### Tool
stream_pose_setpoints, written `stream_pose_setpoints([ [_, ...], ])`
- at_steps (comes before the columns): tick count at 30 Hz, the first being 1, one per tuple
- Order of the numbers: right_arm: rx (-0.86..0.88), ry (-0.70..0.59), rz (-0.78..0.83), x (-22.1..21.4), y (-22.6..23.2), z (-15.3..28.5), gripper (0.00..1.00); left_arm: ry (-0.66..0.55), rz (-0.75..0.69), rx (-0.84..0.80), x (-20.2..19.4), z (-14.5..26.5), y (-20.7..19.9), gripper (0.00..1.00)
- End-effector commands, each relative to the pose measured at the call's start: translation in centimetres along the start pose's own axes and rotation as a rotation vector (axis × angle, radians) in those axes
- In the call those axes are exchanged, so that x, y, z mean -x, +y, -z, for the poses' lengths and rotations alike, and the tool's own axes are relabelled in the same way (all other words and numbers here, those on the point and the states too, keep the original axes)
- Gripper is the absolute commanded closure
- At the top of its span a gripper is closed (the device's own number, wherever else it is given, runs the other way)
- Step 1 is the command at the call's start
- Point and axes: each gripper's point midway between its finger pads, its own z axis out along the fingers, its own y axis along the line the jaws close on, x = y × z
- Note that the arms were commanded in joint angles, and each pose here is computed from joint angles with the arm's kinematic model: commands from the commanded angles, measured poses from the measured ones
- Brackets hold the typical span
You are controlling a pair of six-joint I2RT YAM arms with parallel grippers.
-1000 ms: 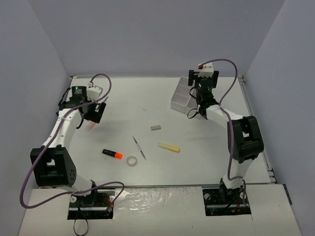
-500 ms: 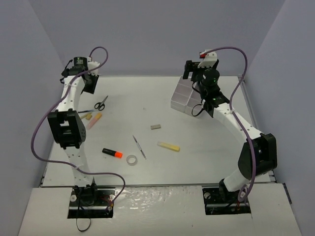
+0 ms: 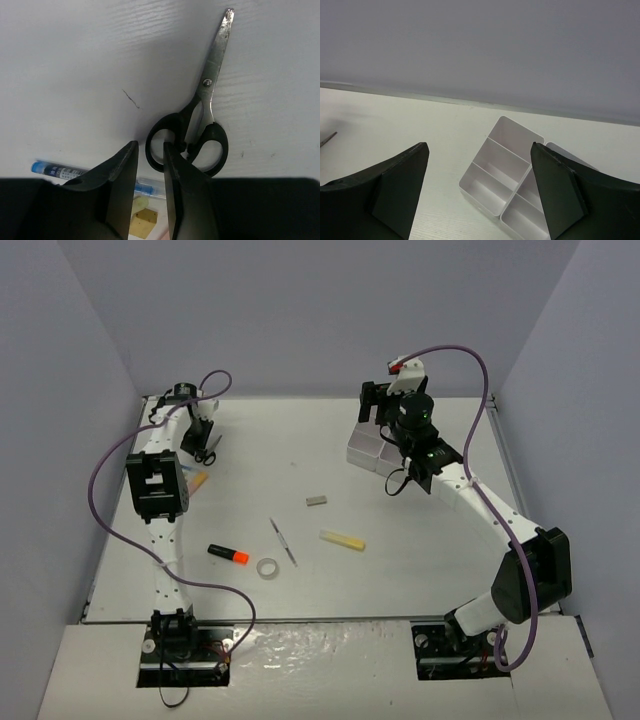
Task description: Sort the stationery into containers
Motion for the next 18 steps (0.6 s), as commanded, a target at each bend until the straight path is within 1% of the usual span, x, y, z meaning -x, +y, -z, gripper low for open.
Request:
stream_pose_setpoints([
  [1, -0.013, -0.087, -0.021, 3.6, 0.1, 1.1, 0.20, -0.072, 0.002, 0.048, 1.5, 2.7, 0.9, 0.76],
  [6, -0.031, -0.080, -0.006, 3.3, -0.3, 1.3, 0.19, -0.053, 0.001, 0.037, 1.1, 1.7, 0.4, 0.77],
  [7, -0.037, -0.084, -0.006, 3.5, -0.4, 1.4, 0.19, -0.046, 0.002, 0.042, 1.1, 1.2, 0.4, 0.81],
  [9, -0.041, -0.081, -0.004, 3.4, -0.5, 1.5, 0.19, -0.022, -0.002, 0.035, 0.6, 0.4, 0.1, 0.96],
  [10, -0.039, -0.080, -0.004, 3.4, -0.4, 1.6, 0.19, -0.011, -0.004, 0.028, 0.5, 0.1, -0.1, 0.99],
  [14, -0.016, -0.073, -0.002, 3.4, 0.2, 1.7, 0.20, -0.016, -0.002, -0.031, 0.5, -0.2, -1.4, 1.00],
  [18, 0.009, -0.073, -0.017, 3.9, 0.9, 1.5, 0.19, -0.109, 0.017, -0.087, 2.4, 1.2, -2.4, 1.00],
])
